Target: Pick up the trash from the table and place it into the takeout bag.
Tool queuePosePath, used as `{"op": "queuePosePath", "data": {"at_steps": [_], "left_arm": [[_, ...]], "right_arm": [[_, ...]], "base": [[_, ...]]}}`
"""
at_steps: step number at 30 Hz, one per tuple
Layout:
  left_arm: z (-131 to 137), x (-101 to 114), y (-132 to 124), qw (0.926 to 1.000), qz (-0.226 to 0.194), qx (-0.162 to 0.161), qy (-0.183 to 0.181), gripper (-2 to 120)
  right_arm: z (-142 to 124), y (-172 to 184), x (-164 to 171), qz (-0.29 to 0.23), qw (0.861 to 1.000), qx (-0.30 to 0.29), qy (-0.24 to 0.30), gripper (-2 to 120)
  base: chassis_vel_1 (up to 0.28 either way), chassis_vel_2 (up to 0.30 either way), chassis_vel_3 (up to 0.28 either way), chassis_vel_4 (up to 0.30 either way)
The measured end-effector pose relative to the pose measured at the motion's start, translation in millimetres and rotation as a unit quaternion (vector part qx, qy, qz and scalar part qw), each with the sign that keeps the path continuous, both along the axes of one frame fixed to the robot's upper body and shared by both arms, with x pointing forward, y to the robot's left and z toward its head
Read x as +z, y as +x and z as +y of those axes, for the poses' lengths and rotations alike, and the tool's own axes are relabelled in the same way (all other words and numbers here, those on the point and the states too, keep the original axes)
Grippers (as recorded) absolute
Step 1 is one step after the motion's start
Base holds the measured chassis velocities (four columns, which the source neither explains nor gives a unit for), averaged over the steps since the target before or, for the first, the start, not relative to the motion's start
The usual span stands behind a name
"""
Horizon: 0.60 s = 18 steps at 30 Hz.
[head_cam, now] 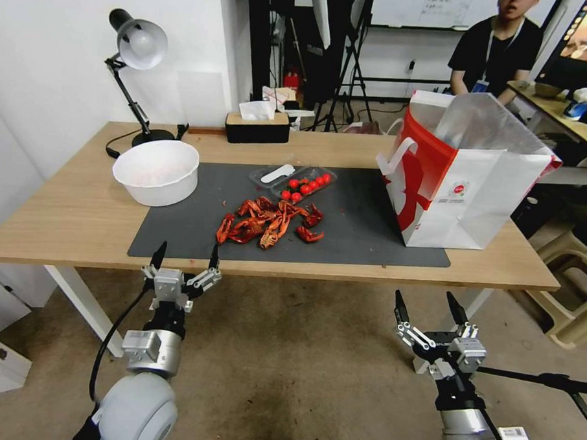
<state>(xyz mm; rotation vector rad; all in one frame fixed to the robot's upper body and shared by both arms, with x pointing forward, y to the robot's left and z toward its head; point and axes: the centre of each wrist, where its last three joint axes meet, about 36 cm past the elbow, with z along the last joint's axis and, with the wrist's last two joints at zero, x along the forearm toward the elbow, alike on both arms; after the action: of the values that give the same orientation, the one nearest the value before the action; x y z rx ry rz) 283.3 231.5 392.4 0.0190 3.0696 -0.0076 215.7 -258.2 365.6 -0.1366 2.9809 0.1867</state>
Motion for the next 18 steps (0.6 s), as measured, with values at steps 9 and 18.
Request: {"op": "queuePosePath", "data": {"at_steps": [9, 18], "left_arm": [[19, -18, -18, 0.9998, 0.014, -0.012, -0.001, 100], [27, -29, -24, 0.9998, 0.021, -0.001, -0.001, 100]], "right_arm": [[-2, -1, 2, 0.018, 1.000, 0.004, 0.013, 100], [-5, 4, 6, 0.031, 0.999, 0.015, 0.017, 100]], "base": [[0.000, 0.000, 0.000, 0.000], [0.000, 0.000, 0.000, 0.000]]}}
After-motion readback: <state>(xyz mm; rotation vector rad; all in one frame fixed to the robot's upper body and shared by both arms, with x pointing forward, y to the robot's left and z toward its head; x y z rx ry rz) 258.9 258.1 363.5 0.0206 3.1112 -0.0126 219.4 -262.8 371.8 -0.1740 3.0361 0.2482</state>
